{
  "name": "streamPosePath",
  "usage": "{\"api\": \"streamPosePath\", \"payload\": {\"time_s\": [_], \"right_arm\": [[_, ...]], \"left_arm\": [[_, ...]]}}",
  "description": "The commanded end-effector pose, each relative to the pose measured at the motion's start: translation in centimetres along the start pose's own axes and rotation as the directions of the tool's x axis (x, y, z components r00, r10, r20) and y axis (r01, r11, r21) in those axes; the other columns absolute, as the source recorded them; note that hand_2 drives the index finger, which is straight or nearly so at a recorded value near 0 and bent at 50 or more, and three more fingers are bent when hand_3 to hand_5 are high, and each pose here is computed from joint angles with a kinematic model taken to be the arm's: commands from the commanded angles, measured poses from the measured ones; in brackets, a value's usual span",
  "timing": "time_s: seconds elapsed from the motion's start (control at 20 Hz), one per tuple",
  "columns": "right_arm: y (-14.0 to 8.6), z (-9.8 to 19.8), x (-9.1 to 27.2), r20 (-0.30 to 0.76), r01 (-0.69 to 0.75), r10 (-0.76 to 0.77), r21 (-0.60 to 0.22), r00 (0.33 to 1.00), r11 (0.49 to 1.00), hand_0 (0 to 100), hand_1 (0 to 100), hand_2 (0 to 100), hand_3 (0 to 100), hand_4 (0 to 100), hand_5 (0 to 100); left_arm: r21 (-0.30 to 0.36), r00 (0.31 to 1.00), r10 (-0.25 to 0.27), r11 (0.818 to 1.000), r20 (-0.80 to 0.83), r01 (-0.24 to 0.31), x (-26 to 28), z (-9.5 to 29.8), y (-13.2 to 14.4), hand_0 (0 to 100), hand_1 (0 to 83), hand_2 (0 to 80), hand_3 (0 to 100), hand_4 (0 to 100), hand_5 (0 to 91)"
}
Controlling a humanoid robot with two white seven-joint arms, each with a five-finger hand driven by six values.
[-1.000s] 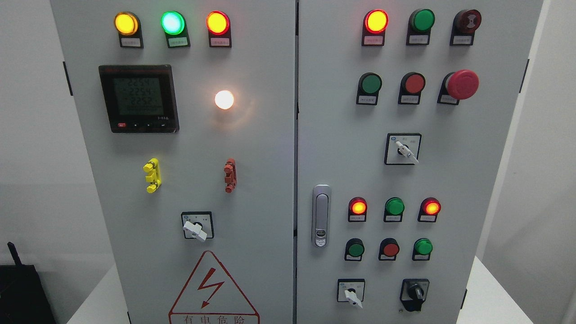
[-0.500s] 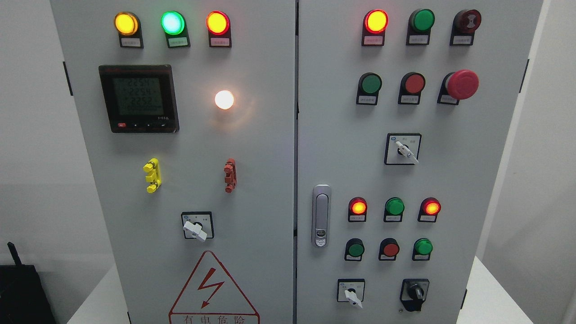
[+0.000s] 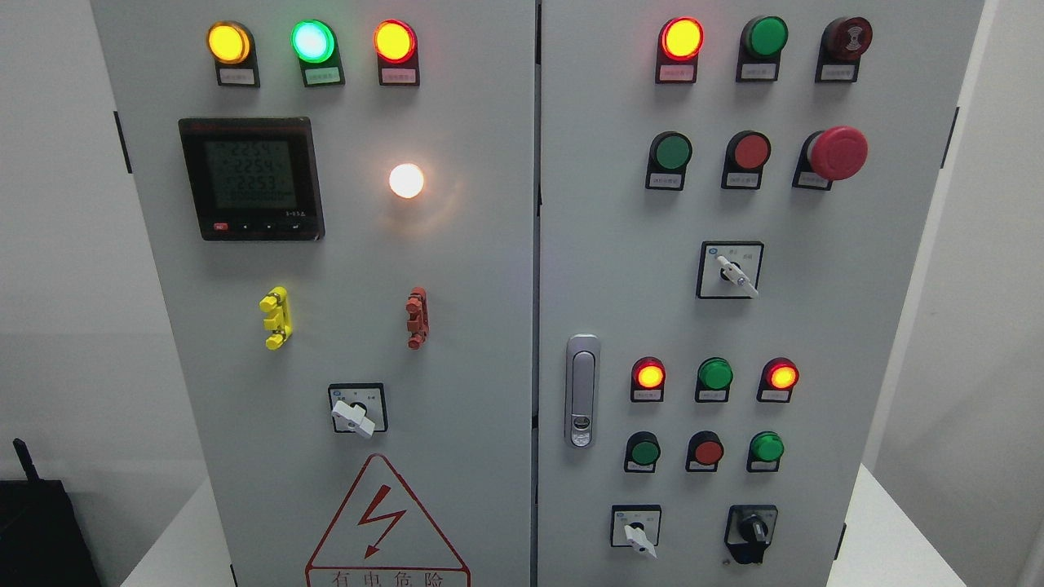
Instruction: Trip black knob to open circuit
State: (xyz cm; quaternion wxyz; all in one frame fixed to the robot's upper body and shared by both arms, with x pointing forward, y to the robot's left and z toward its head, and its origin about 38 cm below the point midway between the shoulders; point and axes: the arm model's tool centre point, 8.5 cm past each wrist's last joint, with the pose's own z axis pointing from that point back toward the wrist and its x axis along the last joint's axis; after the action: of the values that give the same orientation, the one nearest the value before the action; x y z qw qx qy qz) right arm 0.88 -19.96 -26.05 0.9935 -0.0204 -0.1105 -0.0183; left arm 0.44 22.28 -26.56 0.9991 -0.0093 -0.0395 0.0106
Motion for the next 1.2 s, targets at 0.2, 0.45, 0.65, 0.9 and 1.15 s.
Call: {"api": "streamPosePath", "payload": {"time_s": [0.2,0.45,0.65,0.9,1.15], "right_arm": [[0.2,0.3,2.5,0.112,0.019,-0.017,-0.015,0.994,1.000,0,16,0,0,0,0],[0.1,0.7,4.7,0.192,0.031,-0.027,-0.021,0.981,0.999,0,16,0,7,0,0],[0.1,1.2,6.8,0.261,0.041,-0.030,-0.036,0.965,0.999,0,16,0,18,8,0],[0.1,1.9,9.1,0.333,0.053,-0.039,-0.033,0.942,0.998,0,16,0,23,13,0],[0.1,2.7,10.8,0.394,0.065,-0.049,-0.028,0.918,0.997,0,16,0,30,20,0]], "left_arm": [[-0.001,1.000,0.004,1.000,0.005,-0.004,0.2,0.0,-0.1,12,38.9,0.0,0,0,0.0],[-0.001,1.000,0.003,1.000,0.005,-0.003,0.3,0.0,-0.1,12,38.9,0.0,0,0,0.0],[-0.001,1.000,0.004,1.000,0.003,-0.004,0.2,0.0,-0.1,12,38.9,0.0,0,0,0.0],[-0.001,1.000,0.004,1.000,0.005,-0.004,0.2,0.0,-0.1,12,38.9,0.0,0,0,0.0],[-0.001,1.000,0.003,1.000,0.006,-0.003,0.3,0.0,-0.1,12,38.9,0.0,0,0,0.0]]}}
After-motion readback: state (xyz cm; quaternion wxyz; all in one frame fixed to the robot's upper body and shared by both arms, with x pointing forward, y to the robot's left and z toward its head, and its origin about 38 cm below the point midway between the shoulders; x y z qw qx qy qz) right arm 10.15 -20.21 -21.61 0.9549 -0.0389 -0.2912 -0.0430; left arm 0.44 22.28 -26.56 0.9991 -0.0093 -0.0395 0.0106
